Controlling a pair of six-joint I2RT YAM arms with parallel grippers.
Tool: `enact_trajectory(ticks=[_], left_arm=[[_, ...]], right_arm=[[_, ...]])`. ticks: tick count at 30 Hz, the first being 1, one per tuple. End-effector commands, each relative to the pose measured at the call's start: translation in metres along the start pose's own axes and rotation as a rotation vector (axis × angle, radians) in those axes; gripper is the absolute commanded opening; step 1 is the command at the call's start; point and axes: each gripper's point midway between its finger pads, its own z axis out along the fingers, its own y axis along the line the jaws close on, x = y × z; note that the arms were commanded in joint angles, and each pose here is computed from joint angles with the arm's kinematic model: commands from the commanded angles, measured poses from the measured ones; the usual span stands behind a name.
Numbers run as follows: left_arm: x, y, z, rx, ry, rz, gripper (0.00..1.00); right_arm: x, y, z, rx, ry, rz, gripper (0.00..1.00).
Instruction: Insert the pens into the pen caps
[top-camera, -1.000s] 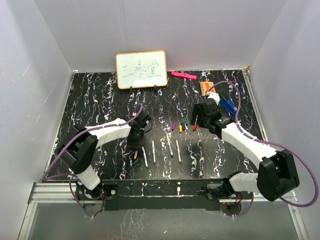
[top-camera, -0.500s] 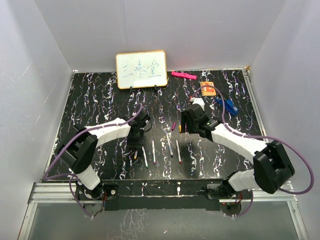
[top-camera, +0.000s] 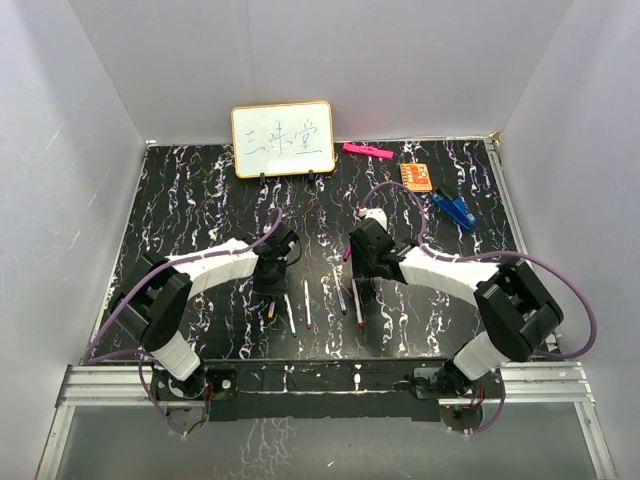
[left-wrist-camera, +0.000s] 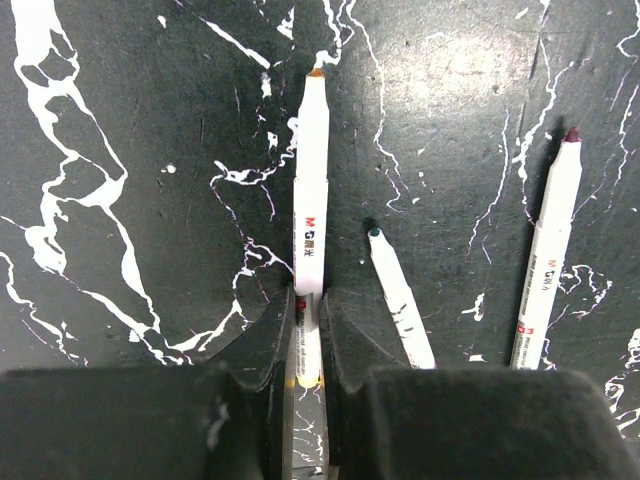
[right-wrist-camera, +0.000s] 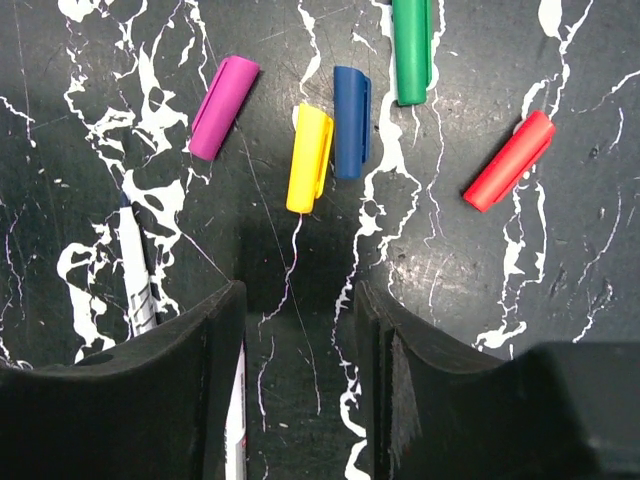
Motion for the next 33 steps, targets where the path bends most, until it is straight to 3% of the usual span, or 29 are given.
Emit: enact_trajectory(ticks=[1, 33], left_arm=[[0.059, 0.028, 0.048, -0.093, 0.174, 0.019, 0.0], [0.058, 0.032, 0.042, -0.104, 0.163, 0.047, 0.0]], right_arm=[[-0.031, 0.017, 0.002, -0.032, -0.084, 0.026, 0.44], [-0.026, 0.012, 0.042, 0.082, -0.046, -0.008, 0.4]])
